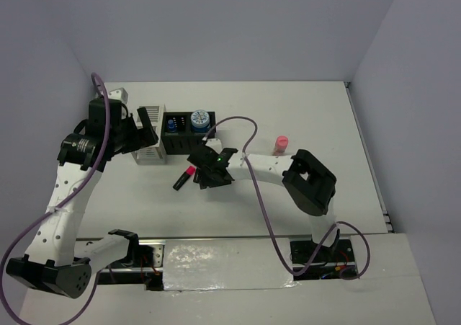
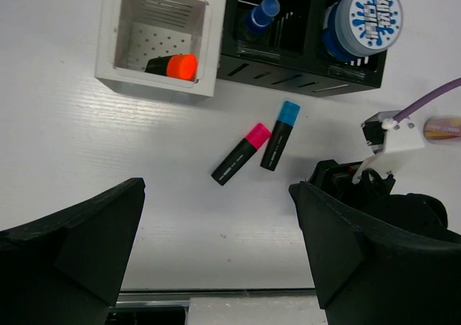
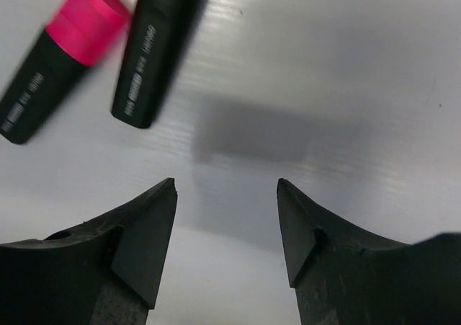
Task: Sort the stationery into containers
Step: Pick up the pen from the center of the board.
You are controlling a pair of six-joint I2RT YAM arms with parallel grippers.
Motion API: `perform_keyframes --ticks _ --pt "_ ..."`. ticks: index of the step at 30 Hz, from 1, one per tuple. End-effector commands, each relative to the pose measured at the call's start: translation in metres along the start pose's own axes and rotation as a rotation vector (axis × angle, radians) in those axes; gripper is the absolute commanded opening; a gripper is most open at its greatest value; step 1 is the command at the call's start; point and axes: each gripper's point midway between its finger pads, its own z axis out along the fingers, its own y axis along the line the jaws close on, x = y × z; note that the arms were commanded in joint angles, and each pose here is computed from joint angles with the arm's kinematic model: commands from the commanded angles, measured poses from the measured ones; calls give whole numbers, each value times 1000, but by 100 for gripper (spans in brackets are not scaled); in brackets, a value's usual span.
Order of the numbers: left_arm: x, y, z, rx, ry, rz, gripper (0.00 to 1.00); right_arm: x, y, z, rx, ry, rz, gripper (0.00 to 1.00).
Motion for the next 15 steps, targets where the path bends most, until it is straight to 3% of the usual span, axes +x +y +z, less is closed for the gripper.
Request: perform_keyframes --ticks 1,12,15 --pt "-15 11 -14 -67 -73 -28 99 -18 12 -5 30 -36 63 66" --pt "-11 9 -20 -35 -81 -22 99 -39 11 21 255 -44 158 65" --pt "-12 12 -24 -47 -89 -9 99 -44 17 21 225 -63 162 65"
